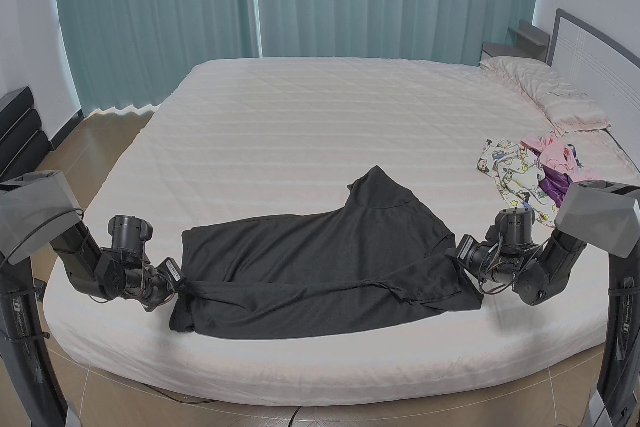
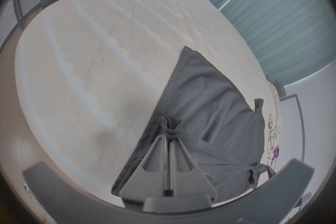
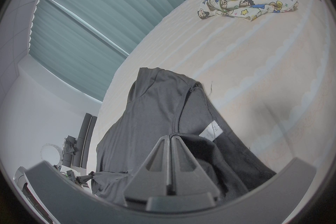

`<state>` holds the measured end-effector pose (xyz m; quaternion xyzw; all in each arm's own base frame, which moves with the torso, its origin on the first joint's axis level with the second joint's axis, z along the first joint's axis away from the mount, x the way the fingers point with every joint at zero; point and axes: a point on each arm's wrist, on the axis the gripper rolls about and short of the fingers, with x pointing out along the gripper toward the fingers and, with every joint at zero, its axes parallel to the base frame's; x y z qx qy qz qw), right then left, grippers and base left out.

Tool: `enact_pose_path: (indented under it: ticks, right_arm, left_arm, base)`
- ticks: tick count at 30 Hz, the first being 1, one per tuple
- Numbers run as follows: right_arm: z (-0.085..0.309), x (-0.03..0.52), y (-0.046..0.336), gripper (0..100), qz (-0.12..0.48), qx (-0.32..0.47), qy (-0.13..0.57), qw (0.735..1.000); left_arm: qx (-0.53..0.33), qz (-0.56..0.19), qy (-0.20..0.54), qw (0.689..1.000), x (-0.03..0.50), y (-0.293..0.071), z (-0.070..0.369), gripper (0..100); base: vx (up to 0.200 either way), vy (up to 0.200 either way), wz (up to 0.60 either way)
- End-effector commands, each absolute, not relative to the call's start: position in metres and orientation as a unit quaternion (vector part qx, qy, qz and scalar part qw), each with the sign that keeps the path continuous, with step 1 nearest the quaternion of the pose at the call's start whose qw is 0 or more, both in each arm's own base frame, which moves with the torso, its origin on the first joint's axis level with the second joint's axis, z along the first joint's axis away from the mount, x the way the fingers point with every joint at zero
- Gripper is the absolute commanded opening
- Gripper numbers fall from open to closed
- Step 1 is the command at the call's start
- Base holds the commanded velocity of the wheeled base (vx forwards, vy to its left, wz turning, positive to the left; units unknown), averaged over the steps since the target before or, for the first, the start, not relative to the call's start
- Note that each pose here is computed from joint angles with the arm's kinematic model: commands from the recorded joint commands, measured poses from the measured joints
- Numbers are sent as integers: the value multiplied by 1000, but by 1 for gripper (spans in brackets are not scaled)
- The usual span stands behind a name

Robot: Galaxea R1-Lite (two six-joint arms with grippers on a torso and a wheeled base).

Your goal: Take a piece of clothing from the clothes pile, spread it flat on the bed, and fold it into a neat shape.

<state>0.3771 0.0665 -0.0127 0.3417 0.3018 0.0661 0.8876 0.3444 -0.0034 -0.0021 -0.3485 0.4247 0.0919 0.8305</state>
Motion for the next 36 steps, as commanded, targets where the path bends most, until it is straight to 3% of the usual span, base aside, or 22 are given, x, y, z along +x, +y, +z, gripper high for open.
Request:
enact_pose_path:
  ticks: [1,19,36]
  right_arm:
    - [-11,376,66,0,67,341,289,892]
    - [-5,383,65,0,74,346,257,899]
    - [-18,383,66,0,67,342,274,896]
  left_arm:
    - [-347,118,421,830,339,5,-3,0]
    - [-413,72,402,814,335,7,24,0]
    - [-416,91,410,806,345,18,4,0]
  base:
    - [0,0,0]
    - [0,0,0]
    - [0,0,0]
